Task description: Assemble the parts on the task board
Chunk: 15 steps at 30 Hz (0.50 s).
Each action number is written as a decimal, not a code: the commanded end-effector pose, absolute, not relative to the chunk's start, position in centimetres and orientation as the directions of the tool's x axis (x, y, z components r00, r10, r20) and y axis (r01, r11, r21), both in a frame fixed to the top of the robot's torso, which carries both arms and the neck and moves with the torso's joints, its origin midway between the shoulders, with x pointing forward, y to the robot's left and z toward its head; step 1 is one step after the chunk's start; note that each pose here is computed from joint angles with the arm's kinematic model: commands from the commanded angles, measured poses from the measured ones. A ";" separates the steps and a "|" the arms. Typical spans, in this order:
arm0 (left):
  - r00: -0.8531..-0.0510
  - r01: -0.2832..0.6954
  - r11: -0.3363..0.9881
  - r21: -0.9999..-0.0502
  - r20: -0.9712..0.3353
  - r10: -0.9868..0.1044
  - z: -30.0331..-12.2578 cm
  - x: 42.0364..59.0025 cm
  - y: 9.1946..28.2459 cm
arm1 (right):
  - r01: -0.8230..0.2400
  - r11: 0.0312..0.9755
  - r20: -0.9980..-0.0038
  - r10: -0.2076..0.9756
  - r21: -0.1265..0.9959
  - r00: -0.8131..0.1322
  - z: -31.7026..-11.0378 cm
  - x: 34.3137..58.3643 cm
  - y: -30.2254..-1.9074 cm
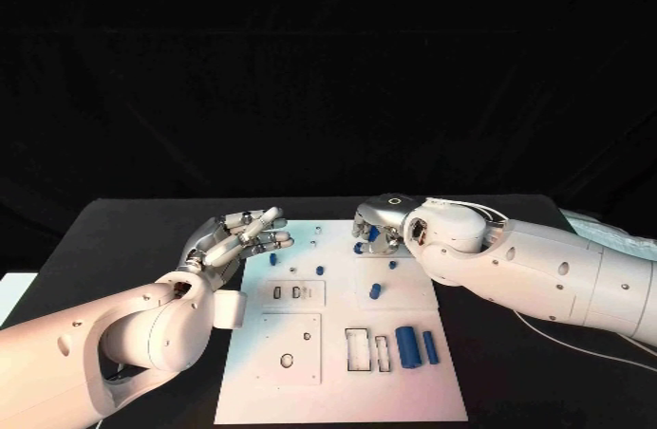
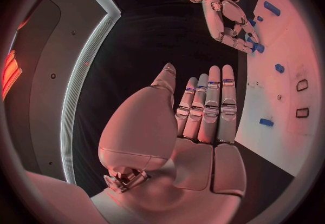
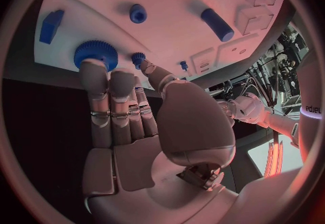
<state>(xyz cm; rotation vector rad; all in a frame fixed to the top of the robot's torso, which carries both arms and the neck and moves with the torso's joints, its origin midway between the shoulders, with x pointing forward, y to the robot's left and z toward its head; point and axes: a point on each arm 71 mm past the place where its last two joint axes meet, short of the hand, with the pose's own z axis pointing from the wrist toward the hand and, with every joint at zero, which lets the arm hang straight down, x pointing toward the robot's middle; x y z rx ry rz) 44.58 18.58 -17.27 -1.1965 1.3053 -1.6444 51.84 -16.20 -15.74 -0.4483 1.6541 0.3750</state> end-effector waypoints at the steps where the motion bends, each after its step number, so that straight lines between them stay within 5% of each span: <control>1: -0.338 -0.021 -0.250 -0.968 0.242 -0.909 -17.1 44.5 18.4 | -0.493 0.869 -0.985 -0.121 -0.044 -0.126 -16.0 51.9 -16.2; 15: -0.332 -0.026 -0.244 -0.969 0.239 -0.913 -17.2 44.6 18.5 | -0.492 0.870 -0.978 -0.131 -0.035 -0.162 -16.5 52.2 -16.0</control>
